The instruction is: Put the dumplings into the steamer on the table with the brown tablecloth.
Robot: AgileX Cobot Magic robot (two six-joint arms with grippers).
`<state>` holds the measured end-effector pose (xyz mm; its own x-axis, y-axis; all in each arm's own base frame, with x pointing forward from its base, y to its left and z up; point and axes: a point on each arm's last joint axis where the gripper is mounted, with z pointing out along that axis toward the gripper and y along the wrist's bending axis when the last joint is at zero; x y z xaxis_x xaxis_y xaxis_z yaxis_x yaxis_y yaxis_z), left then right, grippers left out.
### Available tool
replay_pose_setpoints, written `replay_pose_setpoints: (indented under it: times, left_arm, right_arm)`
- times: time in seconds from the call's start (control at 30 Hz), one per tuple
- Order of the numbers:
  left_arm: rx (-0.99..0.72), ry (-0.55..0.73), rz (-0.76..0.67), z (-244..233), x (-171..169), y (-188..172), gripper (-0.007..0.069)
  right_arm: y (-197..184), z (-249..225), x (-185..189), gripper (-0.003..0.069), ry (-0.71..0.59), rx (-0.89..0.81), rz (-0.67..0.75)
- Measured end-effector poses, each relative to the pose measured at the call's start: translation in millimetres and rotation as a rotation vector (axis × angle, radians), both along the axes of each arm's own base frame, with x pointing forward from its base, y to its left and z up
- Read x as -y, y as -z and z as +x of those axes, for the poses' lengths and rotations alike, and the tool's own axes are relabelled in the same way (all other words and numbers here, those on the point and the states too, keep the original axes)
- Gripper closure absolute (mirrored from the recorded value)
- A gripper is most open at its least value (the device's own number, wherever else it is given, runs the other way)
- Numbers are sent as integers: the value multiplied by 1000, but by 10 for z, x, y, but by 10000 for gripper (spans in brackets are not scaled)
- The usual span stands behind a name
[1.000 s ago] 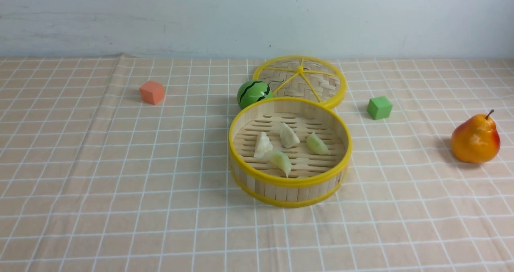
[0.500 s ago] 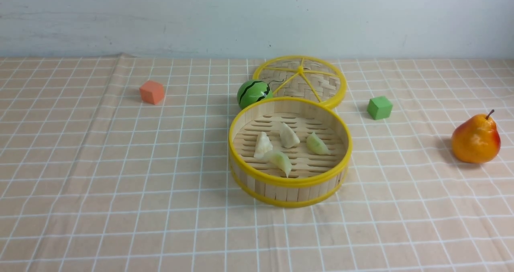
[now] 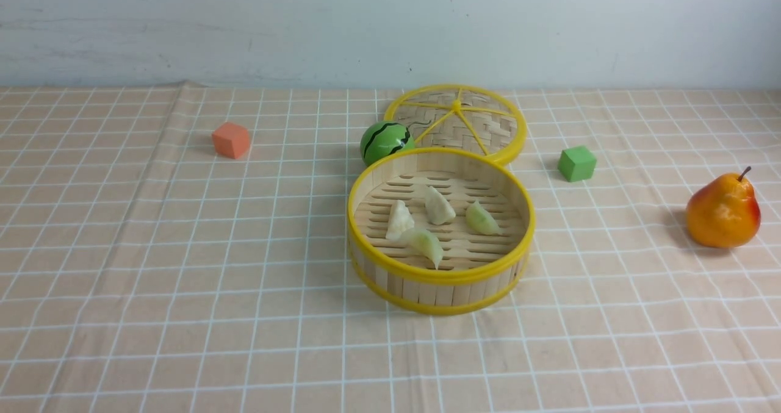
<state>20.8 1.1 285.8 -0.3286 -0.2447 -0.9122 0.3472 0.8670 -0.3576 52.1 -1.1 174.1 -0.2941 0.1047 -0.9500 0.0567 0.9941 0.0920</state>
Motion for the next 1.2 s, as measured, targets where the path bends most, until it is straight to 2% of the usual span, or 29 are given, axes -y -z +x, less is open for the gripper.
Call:
replay_pose_setpoints:
  times: [0.27,0.4,0.5,0.63,0.87,1.2]
  left_arm:
    - [-6,5,-3,9,13,27,625]
    - [32,19,-58,77,99,129,634]
    - [142,-33,-84,144,144,180,638]
    - [221,-171,4,248,133,383,638]
    - [180,-380,69,345,43,731,638]
    - [81,-509,77,353,-28,1001,638]
  right_arm:
    - [0,0,0,662,0,0,0]
    - [0,0,0,659,0,0,0]
    - [0,0,0,656,0,0,0]
    - [0,0,0,651,0,0,0]
    - [0,0,0,644,0,0,0]
    - [0,0,0,636,0,0,0]
